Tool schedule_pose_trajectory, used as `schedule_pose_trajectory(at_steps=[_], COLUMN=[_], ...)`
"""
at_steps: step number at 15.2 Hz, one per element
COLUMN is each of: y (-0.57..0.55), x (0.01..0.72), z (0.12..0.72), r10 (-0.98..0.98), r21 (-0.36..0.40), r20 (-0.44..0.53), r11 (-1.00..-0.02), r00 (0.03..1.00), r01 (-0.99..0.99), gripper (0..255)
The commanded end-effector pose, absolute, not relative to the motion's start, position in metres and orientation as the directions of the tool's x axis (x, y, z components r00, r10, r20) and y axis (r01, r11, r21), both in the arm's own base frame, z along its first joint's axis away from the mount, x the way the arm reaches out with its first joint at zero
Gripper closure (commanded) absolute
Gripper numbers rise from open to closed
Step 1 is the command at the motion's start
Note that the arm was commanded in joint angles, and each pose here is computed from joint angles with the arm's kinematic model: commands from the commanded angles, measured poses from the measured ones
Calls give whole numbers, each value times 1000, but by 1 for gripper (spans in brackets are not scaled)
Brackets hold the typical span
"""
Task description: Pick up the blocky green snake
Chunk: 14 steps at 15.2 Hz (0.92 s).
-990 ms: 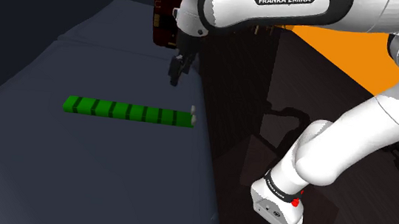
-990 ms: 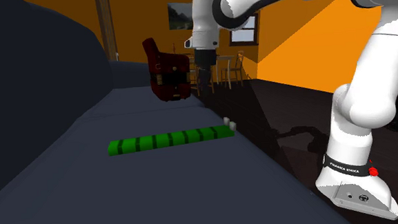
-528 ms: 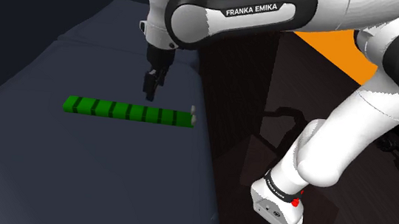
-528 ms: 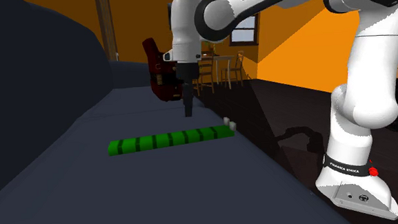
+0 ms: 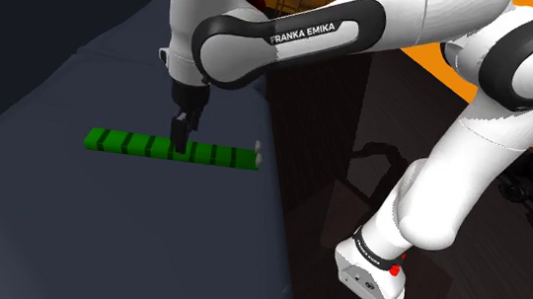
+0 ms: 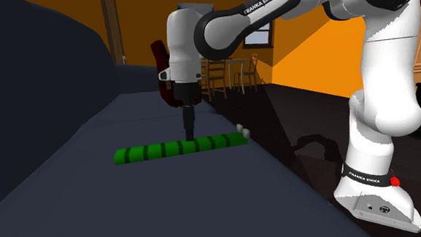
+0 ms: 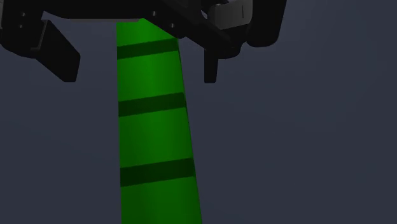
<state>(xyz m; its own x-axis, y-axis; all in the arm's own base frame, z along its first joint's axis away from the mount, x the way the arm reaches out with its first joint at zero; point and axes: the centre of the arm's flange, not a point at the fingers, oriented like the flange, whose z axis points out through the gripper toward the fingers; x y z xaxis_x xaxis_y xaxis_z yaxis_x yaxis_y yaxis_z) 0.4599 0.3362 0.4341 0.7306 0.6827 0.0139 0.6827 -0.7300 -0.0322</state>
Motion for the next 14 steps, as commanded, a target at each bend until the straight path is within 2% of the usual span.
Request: schedule_pose_trajectory(at_steps=[1, 5, 6, 14], y=[337, 337, 337, 337], x=[460, 460, 460, 460], z=[424, 410, 411, 411], r10=[683, 683, 683, 683], r21=[-32, -32, -32, -32], r20=[14, 14, 14, 14], r11=[-729, -729, -729, -729], r00=[730, 730, 730, 730], r01=[683, 683, 683, 683], gripper=[0, 0, 255, 255])
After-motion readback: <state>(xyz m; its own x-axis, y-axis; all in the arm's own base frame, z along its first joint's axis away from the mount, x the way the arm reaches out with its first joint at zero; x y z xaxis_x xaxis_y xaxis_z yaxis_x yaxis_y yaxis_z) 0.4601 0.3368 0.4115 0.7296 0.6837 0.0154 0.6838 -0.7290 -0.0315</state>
